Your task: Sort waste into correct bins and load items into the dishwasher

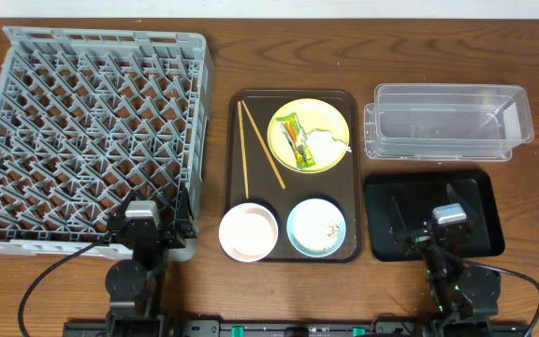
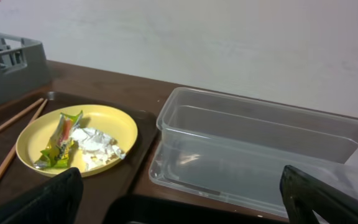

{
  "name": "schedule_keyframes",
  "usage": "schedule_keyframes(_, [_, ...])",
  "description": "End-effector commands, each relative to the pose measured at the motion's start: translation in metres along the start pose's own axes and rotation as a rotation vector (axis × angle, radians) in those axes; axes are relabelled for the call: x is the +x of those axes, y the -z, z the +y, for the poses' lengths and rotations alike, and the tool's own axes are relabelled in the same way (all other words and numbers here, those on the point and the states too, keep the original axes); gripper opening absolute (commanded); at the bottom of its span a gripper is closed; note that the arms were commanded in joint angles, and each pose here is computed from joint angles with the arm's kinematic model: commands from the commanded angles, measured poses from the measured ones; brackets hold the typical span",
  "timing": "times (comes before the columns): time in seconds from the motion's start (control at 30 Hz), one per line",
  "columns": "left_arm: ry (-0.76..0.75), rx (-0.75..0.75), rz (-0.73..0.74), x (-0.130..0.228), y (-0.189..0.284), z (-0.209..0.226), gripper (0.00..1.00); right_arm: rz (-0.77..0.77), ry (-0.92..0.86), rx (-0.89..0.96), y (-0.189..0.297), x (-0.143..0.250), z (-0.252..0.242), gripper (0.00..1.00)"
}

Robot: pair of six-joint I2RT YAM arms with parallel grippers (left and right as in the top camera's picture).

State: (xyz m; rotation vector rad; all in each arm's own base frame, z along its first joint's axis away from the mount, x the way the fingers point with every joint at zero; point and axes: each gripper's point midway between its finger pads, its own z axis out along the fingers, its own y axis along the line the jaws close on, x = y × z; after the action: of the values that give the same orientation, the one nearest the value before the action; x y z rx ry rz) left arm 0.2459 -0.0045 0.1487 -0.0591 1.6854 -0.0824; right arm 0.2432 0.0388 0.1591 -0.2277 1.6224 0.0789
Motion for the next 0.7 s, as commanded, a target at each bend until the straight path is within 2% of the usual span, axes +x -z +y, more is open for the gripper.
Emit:
schedule_keyframes(0.0, [-0.009,-0.014,0.056,0.0157,-0.0004,0.0033,0.97,0.0,-0.001,0.008,0.0002,0.0005,-0.0018,0.99])
schedule_keyframes(0.67, [-0.008,-0.008,0.056,0.0156,-0.0004,0.0023,0.97,-0.007,0.0,0.009,0.0002,-0.0011,-0.002,0.99])
